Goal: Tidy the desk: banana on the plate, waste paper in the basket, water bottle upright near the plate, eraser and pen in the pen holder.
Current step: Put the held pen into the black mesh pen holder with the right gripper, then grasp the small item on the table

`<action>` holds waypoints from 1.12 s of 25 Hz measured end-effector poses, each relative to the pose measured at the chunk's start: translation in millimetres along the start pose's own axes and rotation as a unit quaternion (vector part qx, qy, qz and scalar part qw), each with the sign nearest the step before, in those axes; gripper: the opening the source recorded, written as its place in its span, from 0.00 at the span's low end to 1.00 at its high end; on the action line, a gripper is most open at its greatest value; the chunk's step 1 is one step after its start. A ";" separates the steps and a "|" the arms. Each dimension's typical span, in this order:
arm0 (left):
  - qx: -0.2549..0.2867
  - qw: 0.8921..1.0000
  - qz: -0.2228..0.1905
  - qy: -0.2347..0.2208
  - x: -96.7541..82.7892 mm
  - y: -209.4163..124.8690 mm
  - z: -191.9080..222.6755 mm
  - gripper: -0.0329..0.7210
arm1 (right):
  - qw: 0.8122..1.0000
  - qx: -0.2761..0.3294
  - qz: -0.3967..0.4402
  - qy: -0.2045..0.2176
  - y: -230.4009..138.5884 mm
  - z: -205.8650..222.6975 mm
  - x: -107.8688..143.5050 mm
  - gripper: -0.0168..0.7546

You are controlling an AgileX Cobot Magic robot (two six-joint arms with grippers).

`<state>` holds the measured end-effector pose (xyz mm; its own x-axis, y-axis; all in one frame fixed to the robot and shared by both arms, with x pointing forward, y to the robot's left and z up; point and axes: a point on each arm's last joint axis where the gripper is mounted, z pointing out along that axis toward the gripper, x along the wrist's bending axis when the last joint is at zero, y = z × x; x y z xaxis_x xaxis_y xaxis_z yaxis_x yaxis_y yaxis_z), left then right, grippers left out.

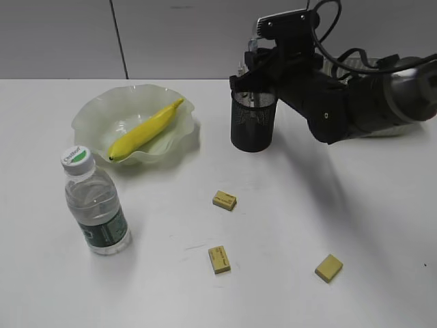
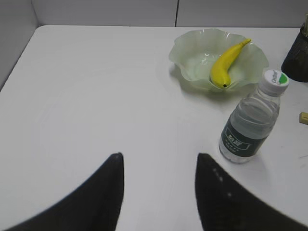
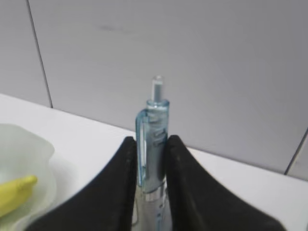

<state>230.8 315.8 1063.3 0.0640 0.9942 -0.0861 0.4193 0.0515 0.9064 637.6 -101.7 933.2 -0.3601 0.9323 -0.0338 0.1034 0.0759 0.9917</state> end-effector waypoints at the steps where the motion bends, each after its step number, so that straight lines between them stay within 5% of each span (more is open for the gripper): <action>1: 0.000 1.000 0.000 0.000 0.0 0.0 0.0 0.52 | 1.000 0.007 0.002 -0.001 -1.4 -0.1 -0.3 0.32; 5: 0.000 1.000 0.000 0.000 0.0 0.1 0.0 0.52 | 0.999 0.046 0.007 0.000 12.5 -10.4 -1.5 0.68; 7: -0.001 1.000 0.000 0.000 0.0 0.2 0.0 0.52 | 0.997 0.071 -0.001 0.010 39.2 -24.0 -1.8 0.75; 13: -0.001 1.000 0.000 -0.001 -0.1 0.2 0.0 0.52 | 0.985 0.158 -0.035 0.065 106.3 -125.0 -6.1 0.57; 18: -0.001 1.000 -0.001 -0.001 -0.3 0.3 0.0 0.49 | 0.953 0.289 0.023 0.083 93.2 -246.9 -14.1 0.50; 21: -0.002 1.000 -0.001 -0.002 -0.3 0.4 0.0 0.46 | 0.933 0.356 0.022 0.051 88.0 -312.8 -26.7 0.50; 24: 0.007 1.000 0.001 0.000 -1.0 1.9 2.9 0.42 | 0.931 0.365 0.025 0.019 89.6 -366.6 -38.1 0.50; 28: 0.018 1.000 0.002 0.001 -1.7 3.5 6.1 0.37 | 0.951 0.307 0.035 0.012 80.5 -419.8 -45.8 0.50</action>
<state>237.7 313.8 1064.1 0.0637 0.9946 -0.0819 0.4518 0.0444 0.8910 273.2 -286.8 1066.5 -0.3525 0.9350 0.0393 0.6475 0.2134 0.7315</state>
